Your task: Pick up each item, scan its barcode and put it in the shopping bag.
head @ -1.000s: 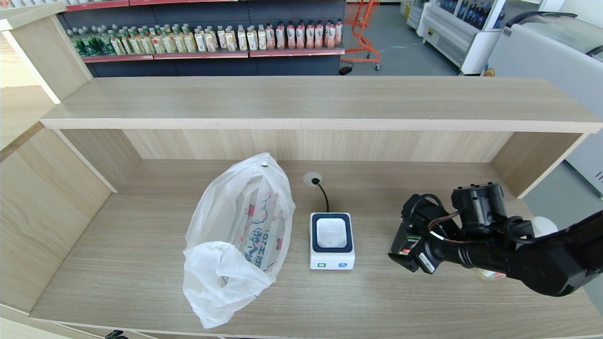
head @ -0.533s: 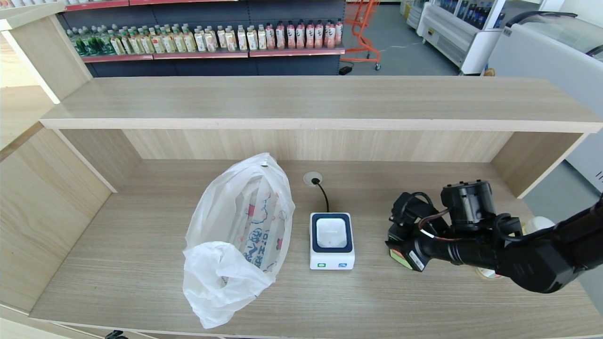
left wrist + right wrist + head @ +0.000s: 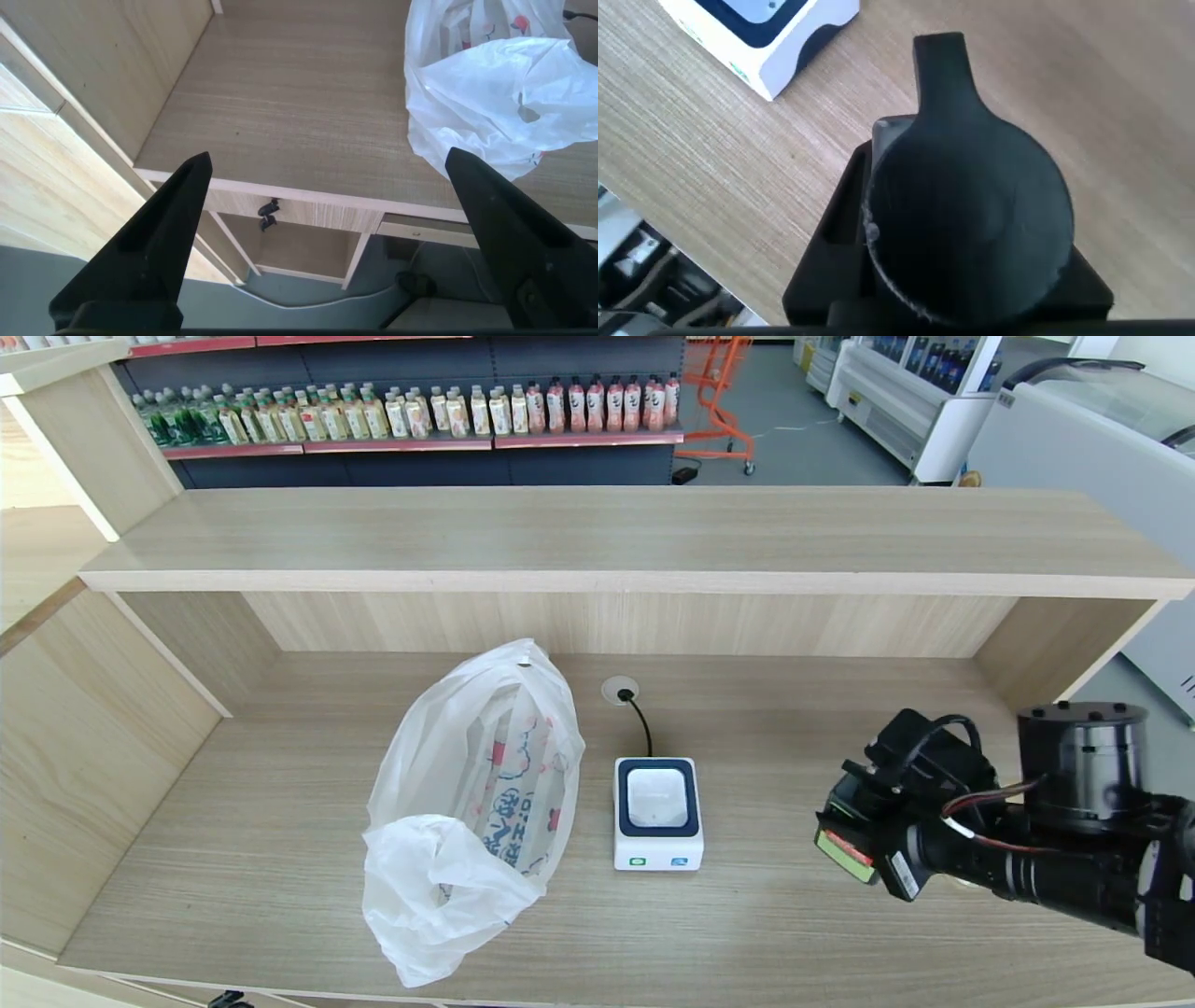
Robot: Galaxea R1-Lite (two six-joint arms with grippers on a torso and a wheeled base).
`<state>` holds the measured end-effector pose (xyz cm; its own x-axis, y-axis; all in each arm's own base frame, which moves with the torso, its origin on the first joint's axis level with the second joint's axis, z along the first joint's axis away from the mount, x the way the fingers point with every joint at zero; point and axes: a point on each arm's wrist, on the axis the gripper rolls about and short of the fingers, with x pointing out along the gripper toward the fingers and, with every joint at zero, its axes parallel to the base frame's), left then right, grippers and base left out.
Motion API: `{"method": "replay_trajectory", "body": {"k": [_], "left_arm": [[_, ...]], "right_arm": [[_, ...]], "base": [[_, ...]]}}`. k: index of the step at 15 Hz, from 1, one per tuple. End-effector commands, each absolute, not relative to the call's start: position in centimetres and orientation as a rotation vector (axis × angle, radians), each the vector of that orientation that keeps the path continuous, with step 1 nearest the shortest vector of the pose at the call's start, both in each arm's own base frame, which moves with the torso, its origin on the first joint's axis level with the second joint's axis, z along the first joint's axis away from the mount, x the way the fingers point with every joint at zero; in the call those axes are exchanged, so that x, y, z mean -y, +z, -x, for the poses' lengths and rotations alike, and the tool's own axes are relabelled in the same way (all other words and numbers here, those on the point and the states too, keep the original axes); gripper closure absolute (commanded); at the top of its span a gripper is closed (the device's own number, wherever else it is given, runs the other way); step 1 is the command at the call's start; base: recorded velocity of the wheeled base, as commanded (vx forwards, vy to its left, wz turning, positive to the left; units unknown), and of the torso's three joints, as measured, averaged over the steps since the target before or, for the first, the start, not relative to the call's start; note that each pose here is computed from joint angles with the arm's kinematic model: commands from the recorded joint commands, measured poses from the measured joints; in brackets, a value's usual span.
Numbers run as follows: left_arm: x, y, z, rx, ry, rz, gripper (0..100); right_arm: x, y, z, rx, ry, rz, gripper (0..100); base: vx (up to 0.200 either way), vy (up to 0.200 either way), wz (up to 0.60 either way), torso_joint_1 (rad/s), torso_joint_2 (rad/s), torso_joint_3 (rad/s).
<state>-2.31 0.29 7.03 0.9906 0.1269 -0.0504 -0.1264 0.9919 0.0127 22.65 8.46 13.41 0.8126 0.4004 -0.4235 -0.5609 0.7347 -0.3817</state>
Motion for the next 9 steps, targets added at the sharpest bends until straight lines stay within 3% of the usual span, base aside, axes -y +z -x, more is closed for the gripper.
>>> {"method": "replay_trajectory", "body": {"k": [1, 5, 9], "left_arm": [[-0.3, 7.0, 2.3, -0.051, 0.129, -0.009, 0], [-0.3, 7.0, 2.3, -0.051, 0.127, -0.009, 0], [-0.3, 7.0, 2.3, -0.051, 0.127, -0.009, 0]], "right_arm": [[-6.2, 16.6, -19.4, -0.126, 0.479, 0.716, 100], [-6.2, 17.0, -19.4, 0.150, 0.702, 1.056, 100], [-6.7, 15.5, -19.7, 0.769, 1.002, 1.586, 100]], "base": [[0.000, 0.000, 0.00, 0.000, 0.00, 0.000], [0.000, 0.000, 0.00, 0.000, 0.00, 0.000], [0.000, 0.000, 0.00, 0.000, 0.00, 0.000]]}}
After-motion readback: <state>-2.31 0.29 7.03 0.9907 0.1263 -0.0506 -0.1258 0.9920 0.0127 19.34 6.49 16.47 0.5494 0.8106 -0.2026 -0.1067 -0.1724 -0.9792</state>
